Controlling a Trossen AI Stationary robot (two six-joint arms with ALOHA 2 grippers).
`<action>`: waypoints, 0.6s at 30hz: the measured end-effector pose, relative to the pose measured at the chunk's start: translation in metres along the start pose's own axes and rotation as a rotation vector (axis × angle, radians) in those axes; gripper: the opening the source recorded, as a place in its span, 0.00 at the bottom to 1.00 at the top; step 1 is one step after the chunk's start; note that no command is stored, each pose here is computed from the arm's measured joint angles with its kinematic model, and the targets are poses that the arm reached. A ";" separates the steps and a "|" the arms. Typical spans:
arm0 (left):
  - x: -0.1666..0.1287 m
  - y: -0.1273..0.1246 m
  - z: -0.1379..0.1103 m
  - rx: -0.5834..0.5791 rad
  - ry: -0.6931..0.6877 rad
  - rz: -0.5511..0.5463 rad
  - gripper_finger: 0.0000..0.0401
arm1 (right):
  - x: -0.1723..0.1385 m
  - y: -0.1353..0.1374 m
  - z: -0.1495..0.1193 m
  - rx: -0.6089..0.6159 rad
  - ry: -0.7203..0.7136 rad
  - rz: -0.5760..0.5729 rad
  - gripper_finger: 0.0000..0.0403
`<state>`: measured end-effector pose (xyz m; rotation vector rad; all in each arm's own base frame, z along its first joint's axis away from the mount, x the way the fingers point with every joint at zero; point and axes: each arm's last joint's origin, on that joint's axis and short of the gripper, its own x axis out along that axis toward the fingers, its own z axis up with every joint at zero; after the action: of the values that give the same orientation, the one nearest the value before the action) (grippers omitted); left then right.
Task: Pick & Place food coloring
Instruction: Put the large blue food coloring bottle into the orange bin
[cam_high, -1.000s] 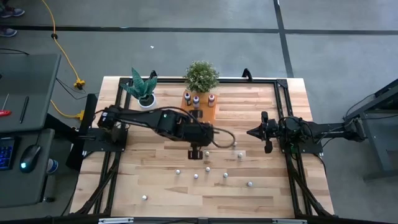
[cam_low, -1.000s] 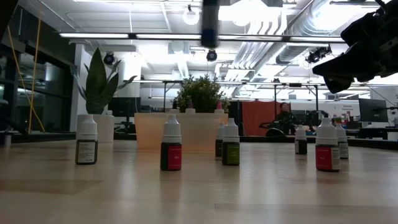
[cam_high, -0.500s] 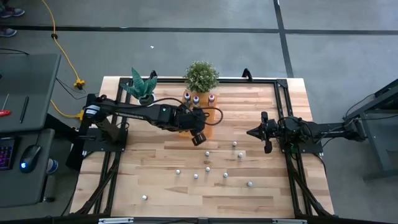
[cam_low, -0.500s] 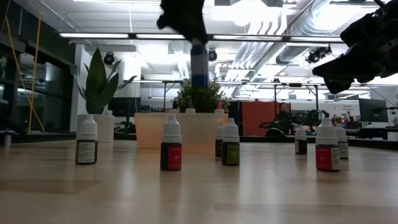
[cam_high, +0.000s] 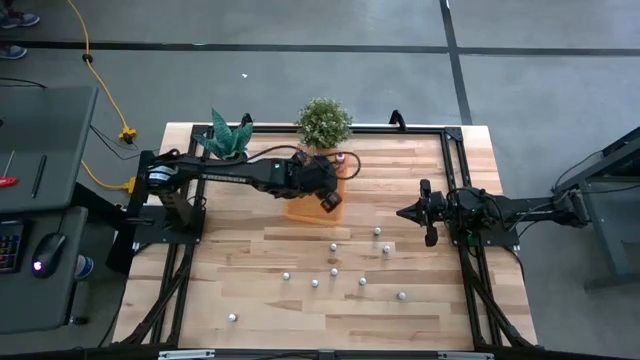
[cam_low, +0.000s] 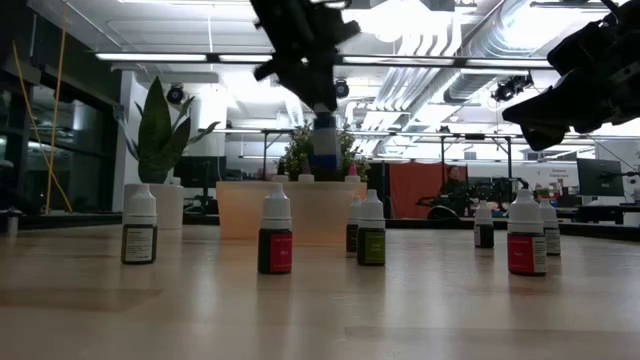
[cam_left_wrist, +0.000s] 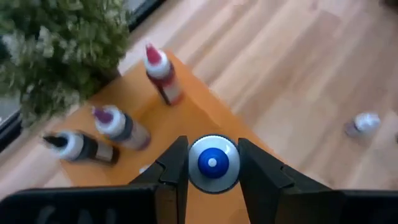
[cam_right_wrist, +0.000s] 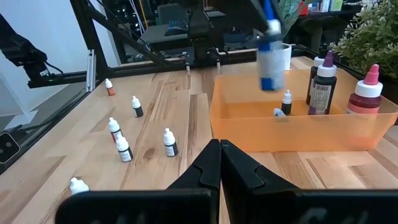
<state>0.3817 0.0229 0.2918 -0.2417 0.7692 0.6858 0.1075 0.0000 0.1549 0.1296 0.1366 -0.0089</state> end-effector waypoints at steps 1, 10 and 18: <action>0.005 0.002 0.001 -0.003 0.005 0.008 0.24 | 0.000 0.000 0.000 0.000 0.000 0.000 0.00; 0.047 0.016 0.004 0.014 0.053 0.042 0.24 | 0.000 0.000 0.000 0.000 0.004 0.000 0.00; 0.067 0.021 0.009 0.047 0.021 0.056 0.25 | 0.001 0.000 -0.002 0.000 0.022 -0.002 0.00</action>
<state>0.4075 0.0749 0.2511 -0.1854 0.8136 0.7182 0.1084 0.0001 0.1530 0.1296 0.1582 -0.0097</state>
